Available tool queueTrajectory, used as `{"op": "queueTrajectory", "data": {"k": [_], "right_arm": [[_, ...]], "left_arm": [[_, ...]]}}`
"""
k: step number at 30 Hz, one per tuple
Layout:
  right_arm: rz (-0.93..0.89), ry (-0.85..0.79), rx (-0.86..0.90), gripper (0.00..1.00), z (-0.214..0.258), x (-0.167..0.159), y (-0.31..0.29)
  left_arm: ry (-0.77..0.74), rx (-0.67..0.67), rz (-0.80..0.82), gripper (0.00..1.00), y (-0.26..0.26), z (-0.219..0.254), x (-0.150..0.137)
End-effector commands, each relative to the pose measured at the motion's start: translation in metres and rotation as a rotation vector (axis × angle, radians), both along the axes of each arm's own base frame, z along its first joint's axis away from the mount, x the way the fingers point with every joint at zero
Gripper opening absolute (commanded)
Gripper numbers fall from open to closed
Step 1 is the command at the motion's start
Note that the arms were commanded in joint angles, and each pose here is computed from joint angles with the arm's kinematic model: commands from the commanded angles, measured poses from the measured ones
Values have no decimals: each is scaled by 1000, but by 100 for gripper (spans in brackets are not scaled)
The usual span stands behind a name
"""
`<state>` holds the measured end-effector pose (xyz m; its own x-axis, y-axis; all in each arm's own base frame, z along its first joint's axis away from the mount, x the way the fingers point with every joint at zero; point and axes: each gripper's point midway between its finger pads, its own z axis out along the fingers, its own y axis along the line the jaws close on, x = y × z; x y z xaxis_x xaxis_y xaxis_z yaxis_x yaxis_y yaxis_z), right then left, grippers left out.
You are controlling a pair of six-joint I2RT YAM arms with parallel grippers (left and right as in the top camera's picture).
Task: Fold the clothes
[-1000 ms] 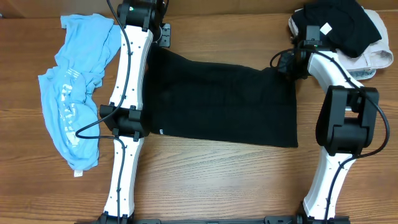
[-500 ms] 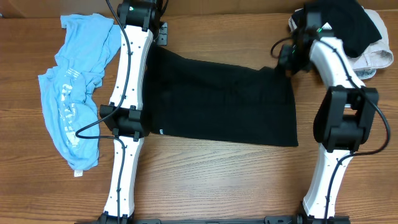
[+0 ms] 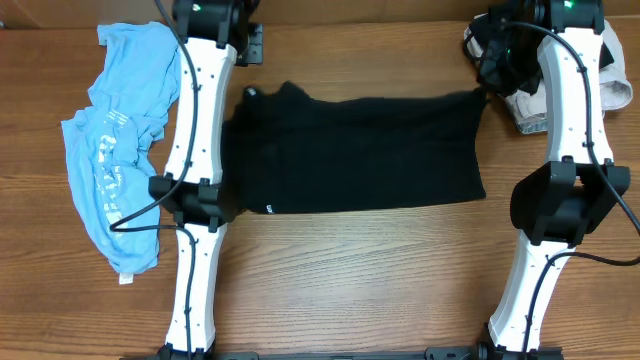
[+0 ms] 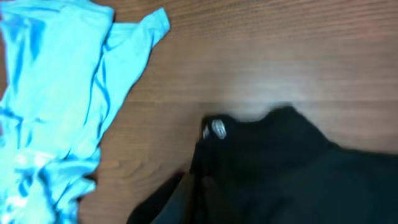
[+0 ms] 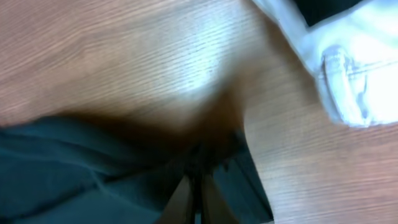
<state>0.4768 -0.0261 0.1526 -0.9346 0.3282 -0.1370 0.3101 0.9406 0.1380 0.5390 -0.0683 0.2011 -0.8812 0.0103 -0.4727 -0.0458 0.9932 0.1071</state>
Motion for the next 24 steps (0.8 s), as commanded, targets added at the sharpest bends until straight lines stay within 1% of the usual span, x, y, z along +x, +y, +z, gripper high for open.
{"op": "queueTrajectory", "data": {"k": [1, 2, 5, 8, 12, 13, 15, 16, 17, 18, 19, 23, 24], "right_arm": [[7, -30, 16, 4, 25, -8, 2], [7, -14, 20, 4, 25, -12, 2], [7, 34, 29, 4, 23, -24, 4], [15, 50, 30, 4, 22, -27, 5], [15, 49, 32, 4, 22, -27, 5], [15, 49, 34, 4, 22, -27, 5], [15, 48, 34, 4, 22, -27, 5], [15, 45, 33, 4, 22, -26, 5], [16, 42, 33, 4, 22, -26, 5], [16, 38, 33, 4, 22, -25, 5], [16, 34, 32, 4, 22, -24, 5], [18, 26, 31, 4, 22, -21, 5], [19, 23, 31, 4, 22, -21, 5]], "left_arm": [[1, -51, 1, 4, -7, 19, -16], [25, -52, -3, 4, -7, 16, -21], [47, -64, -26, 4, -11, 11, -22], [57, -62, -18, 9, -8, 4, -19], [114, -115, -52, 5, -17, -10, -23], [130, -120, -58, 6, -18, -14, -24], [141, -100, -50, 12, -16, -22, -21], [134, -89, -45, 22, -14, -26, -16], [124, -88, -48, 36, -14, -29, -11], [111, -92, -56, 52, -15, -33, -3], [105, -96, -65, 65, -15, -39, 3], [122, -132, -80, 94, -12, -68, 17], [132, -132, -72, 96, -8, -74, 18]]}}
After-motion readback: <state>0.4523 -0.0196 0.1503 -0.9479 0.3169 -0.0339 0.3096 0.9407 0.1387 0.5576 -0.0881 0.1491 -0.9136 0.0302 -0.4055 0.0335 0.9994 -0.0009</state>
